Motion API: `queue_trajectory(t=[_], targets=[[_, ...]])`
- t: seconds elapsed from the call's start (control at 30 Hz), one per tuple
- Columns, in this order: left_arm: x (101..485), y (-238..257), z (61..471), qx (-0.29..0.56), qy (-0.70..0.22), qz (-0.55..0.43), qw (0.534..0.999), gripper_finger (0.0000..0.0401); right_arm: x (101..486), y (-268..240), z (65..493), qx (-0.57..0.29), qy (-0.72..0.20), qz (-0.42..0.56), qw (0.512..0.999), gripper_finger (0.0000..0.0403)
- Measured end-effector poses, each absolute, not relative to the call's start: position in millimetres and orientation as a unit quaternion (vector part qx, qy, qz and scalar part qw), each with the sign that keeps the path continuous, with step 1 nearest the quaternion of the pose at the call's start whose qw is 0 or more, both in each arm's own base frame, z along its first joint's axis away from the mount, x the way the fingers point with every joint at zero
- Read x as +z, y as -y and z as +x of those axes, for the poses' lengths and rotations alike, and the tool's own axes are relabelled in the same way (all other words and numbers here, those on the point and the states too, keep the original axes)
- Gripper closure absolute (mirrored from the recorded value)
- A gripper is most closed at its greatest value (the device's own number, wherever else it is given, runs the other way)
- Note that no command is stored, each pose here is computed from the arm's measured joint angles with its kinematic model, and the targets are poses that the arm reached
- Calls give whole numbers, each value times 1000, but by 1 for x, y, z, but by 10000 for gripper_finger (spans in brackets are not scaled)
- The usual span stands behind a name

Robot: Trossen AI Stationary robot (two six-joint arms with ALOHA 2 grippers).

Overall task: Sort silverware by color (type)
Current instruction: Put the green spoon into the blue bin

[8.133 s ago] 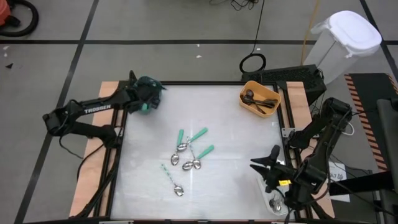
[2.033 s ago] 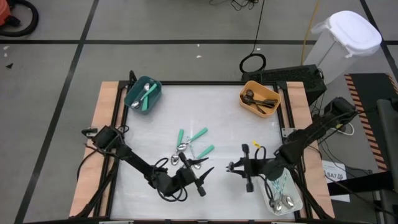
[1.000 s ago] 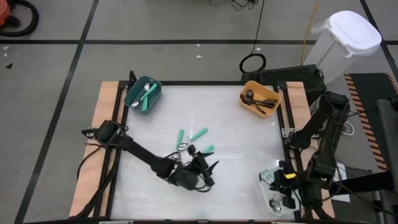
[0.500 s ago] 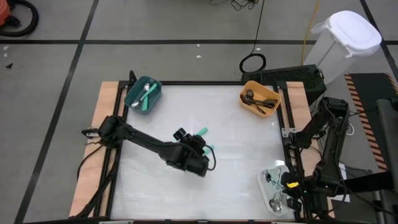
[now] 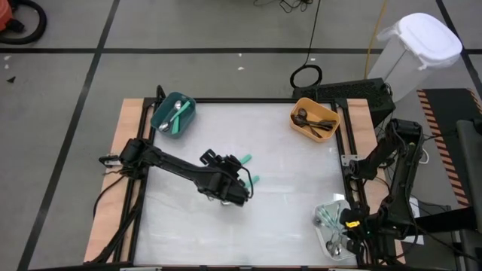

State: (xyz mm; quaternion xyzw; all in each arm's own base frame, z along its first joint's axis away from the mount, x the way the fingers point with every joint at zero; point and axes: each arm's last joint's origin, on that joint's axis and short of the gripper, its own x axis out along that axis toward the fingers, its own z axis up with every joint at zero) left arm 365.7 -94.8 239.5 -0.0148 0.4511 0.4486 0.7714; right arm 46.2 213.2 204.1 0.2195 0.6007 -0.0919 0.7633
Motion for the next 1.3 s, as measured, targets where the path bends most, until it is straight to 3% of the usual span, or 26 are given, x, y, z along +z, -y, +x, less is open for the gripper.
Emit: queue_trajectory(t=[0.3, 0.53, 0.77, 0.97, 1.13, 1.3], targets=[[240, 105, 358, 460, -444, -5, 769, 206, 217, -220, 47, -54, -600, 206, 771, 253], [240, 97, 354, 479, -468, -37, 742, 206, 258, -232, 56, 31, -492, 142, 858, 257], [235, 76, 359, 475, -516, -102, 706, 206, 272, -233, 62, 80, -379, -7, 922, 261], [209, 45, 356, 489, -556, -141, 657, 206, 269, -230, 64, 81, -337, -83, 934, 261], [176, 23, 355, 476, -571, -186, 642, 206, 264, -229, 63, 83, -338, -102, 932, 261], [170, 17, 355, 478, -567, -198, 641, 206, 264, -229, 63, 84, -338, -105, 931, 261]])
